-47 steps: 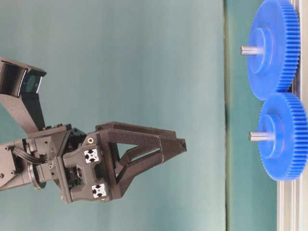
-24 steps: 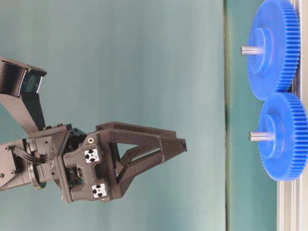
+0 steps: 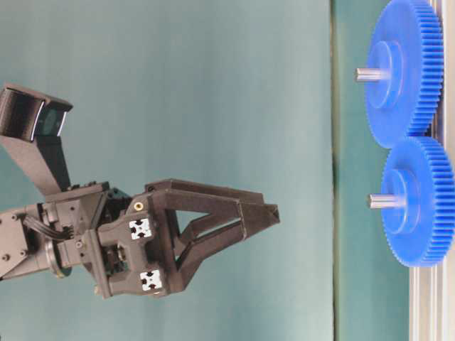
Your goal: Find the location of the shaft and insert the small gear.
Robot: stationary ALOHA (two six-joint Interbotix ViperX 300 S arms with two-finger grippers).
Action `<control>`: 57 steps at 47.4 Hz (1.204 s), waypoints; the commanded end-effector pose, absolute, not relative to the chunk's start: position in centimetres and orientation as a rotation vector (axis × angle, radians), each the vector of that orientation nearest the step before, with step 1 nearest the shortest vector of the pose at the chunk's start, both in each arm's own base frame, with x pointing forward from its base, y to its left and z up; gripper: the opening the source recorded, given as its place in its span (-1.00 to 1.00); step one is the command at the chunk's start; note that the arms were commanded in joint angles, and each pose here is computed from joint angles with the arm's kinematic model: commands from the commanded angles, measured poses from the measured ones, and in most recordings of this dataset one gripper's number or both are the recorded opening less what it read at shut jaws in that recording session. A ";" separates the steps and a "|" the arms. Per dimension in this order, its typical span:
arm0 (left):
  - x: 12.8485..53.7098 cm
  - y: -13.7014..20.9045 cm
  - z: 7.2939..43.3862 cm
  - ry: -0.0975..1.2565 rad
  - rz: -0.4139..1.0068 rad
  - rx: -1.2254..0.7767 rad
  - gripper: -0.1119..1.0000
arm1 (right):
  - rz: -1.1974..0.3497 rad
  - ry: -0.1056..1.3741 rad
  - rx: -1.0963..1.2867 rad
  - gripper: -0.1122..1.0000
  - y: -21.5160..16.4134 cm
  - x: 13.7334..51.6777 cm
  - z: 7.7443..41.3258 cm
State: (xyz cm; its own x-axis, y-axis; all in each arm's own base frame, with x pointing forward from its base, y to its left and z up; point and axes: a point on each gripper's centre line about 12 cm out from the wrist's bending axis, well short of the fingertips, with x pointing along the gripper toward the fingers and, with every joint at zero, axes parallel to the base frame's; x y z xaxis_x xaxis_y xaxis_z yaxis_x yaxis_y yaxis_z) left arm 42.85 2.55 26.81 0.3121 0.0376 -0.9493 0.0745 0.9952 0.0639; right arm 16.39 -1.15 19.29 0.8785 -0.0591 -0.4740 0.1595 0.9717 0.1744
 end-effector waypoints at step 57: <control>43.2 3.3 28.5 1.194 0.026 0.054 0.64 | -0.118 0.470 0.215 -0.75 -1.2 16.3 19.5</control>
